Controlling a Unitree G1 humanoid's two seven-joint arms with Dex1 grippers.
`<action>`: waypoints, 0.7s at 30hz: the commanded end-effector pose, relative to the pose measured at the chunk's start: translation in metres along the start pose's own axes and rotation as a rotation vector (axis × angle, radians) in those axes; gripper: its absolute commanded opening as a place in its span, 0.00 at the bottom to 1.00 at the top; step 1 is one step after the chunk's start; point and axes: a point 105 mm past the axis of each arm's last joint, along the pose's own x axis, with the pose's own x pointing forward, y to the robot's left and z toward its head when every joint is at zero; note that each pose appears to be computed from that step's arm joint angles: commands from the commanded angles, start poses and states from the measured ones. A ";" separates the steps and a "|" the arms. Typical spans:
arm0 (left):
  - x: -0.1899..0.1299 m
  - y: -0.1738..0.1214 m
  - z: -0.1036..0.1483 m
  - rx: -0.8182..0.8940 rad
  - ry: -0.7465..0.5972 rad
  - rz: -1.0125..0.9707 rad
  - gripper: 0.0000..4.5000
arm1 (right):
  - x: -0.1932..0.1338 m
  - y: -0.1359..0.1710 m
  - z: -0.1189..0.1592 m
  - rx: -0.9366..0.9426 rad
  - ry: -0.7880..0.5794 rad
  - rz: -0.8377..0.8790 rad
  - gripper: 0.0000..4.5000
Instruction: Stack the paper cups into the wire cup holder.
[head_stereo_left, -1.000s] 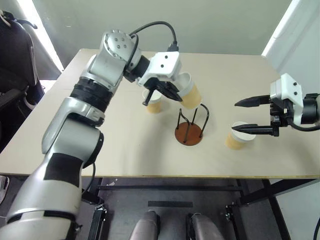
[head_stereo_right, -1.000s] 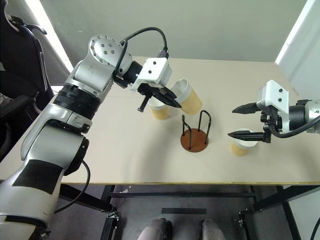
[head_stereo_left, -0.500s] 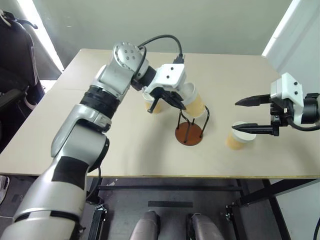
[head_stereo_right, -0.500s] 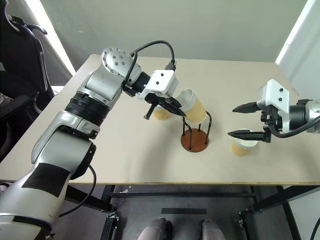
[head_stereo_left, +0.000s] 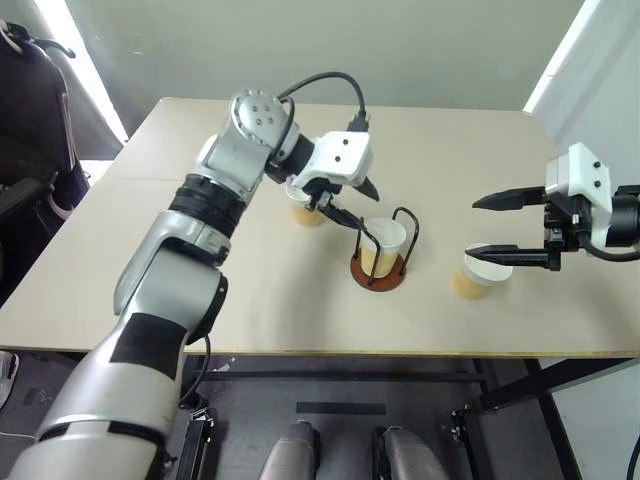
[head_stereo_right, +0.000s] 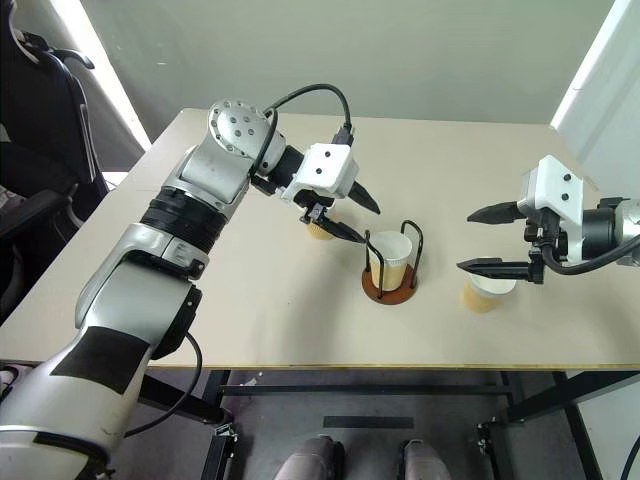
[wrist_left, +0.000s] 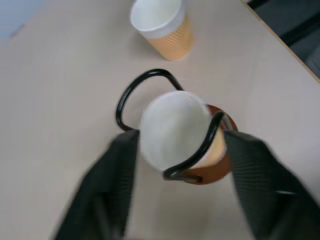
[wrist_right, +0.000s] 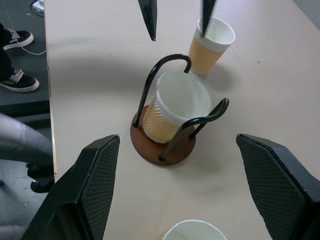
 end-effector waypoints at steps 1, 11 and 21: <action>-0.008 0.012 0.012 0.041 -0.029 0.066 0.90 | -0.008 -0.003 0.009 -0.039 -0.015 -0.030 0.84; -0.039 0.020 0.000 0.036 0.013 0.209 1.00 | -0.002 0.002 0.000 -0.028 0.021 -0.021 0.84; -0.091 0.007 0.008 -0.191 -0.209 0.255 1.00 | 0.004 0.005 -0.013 -0.045 0.081 0.002 0.84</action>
